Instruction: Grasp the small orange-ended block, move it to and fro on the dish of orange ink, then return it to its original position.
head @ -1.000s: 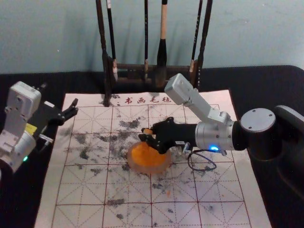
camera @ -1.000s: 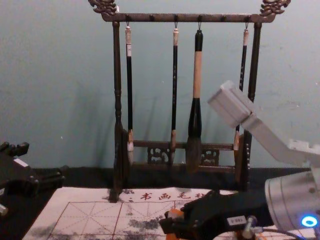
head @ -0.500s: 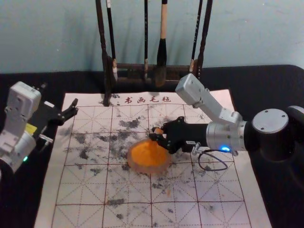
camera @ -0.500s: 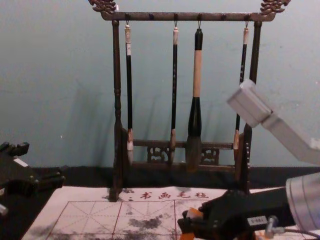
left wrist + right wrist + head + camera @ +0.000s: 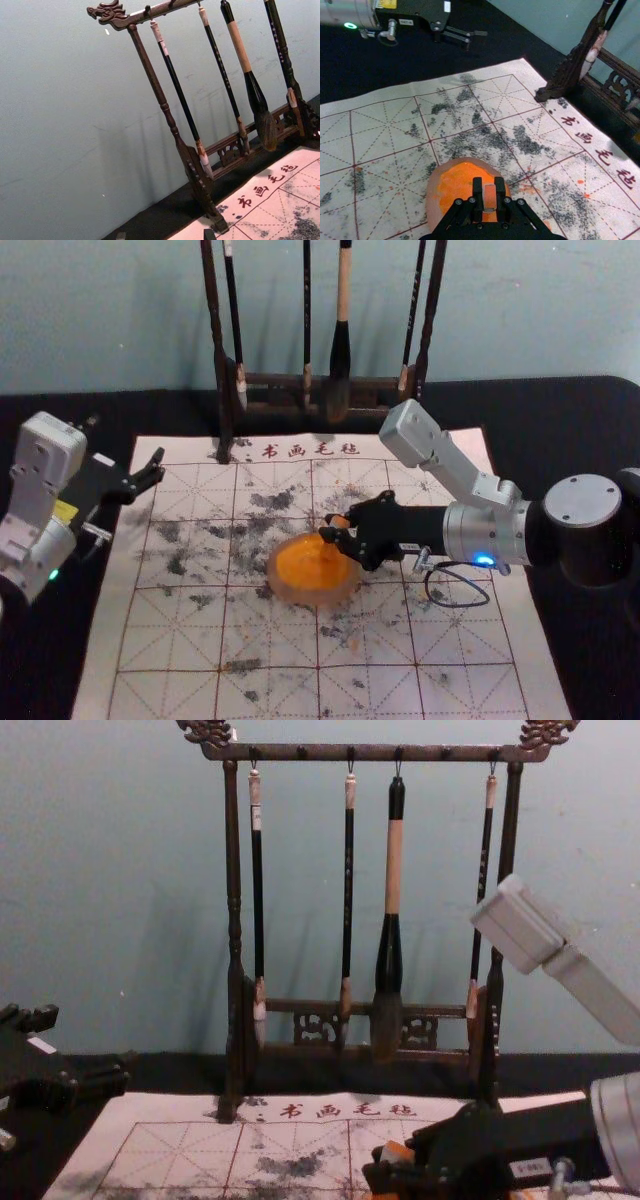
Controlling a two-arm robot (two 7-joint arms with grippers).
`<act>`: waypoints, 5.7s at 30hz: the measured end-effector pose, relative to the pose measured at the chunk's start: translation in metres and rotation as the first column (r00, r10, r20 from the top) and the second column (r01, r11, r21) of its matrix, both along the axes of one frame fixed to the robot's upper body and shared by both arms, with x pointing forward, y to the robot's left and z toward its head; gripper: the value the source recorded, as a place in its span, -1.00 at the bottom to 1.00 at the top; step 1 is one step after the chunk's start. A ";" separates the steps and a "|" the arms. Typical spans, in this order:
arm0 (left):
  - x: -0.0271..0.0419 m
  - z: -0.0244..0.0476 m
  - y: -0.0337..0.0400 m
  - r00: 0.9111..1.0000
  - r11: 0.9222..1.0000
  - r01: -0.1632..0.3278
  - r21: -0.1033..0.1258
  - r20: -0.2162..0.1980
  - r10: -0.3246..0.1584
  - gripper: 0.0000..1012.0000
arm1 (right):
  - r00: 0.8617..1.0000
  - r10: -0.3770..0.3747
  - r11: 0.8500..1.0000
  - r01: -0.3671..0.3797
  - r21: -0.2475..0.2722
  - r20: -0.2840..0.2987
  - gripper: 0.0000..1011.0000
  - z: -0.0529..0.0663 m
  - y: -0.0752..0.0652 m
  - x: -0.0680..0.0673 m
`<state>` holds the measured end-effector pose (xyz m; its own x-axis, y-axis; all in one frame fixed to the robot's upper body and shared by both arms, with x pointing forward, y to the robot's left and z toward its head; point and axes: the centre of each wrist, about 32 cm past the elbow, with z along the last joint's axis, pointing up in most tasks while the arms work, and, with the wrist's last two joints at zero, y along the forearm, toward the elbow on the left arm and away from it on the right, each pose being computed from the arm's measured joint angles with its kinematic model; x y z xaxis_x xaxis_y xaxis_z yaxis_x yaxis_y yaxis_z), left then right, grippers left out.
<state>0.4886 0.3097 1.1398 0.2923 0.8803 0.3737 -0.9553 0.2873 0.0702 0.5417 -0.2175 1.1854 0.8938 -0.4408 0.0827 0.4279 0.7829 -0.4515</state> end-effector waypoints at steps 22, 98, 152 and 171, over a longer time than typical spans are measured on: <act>0.0000 0.0000 0.0000 1.000 1.000 0.000 0.000 0.000 0.000 0.98 | 0.998 0.055 0.998 -0.055 -0.008 -0.016 -0.78 -0.001 0.001 -0.010; 0.0000 0.0000 0.0000 1.000 1.000 0.000 0.000 0.000 0.000 0.98 | 0.999 -0.045 0.997 0.046 0.067 -0.004 -0.78 0.046 -0.012 -0.004; 0.0000 0.0000 0.0000 1.000 1.000 0.000 0.000 0.000 0.000 0.98 | 0.969 -0.237 0.971 0.236 -0.031 -0.070 -0.78 0.037 -0.044 -0.019; 0.0000 0.0000 0.0000 1.000 1.000 0.000 0.000 0.000 0.000 0.98 | 0.971 -0.235 0.970 0.231 -0.073 -0.049 -0.78 0.022 -0.035 -0.016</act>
<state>0.4886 0.3097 1.1398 0.2922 0.8803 0.3737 -0.9553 0.2873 0.0703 0.5256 -0.2523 1.2074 0.7710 -0.6330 0.0705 0.5673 0.6321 -0.5279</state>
